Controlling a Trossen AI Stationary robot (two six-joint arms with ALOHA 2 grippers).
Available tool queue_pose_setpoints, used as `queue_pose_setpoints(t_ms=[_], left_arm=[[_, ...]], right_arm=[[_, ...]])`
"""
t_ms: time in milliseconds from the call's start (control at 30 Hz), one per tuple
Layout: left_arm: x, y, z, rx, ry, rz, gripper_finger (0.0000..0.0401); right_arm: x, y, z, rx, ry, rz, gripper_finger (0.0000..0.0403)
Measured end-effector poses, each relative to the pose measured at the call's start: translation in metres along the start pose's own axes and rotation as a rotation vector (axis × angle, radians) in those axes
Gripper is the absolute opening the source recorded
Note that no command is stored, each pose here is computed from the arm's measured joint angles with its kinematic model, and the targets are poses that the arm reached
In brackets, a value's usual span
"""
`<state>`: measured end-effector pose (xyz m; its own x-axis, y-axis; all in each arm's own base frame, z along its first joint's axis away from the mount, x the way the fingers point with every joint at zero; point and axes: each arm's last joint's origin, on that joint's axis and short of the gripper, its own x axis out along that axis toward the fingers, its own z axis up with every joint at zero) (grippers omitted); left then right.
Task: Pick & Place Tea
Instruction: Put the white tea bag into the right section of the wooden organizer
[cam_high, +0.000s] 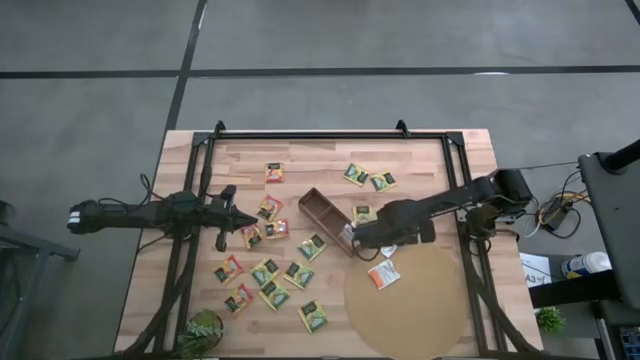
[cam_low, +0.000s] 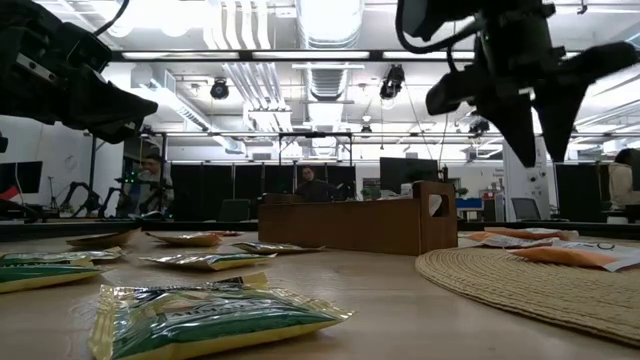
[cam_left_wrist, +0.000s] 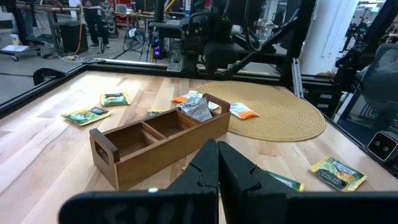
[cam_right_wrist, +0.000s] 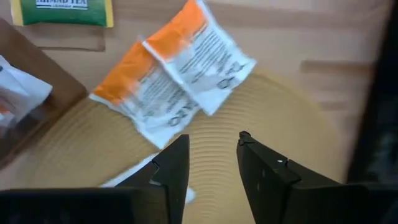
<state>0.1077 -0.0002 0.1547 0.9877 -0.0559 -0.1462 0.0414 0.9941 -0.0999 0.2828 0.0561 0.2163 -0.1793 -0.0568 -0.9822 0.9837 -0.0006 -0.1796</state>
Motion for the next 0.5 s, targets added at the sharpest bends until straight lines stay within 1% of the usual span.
queue_pose_setpoints(t_ms=[167, 333, 500], left_arm=[[0.000, 0.000, 0.000, 0.000, 0.000, 0.000, 0.0000], [0.000, 0.000, 0.000, 0.000, 0.001, 0.000, 0.0000], [0.000, 0.000, 0.000, 0.000, 0.001, 0.001, 0.0000]], right_arm=[[0.017, 0.000, -0.001, 0.066, 0.021, 0.073, 0.0129], [0.025, -0.016, 0.002, 0.166, 0.022, 0.064, 0.0132], [0.031, -0.035, 0.005, 0.269, 0.025, 0.059, 0.0125]])
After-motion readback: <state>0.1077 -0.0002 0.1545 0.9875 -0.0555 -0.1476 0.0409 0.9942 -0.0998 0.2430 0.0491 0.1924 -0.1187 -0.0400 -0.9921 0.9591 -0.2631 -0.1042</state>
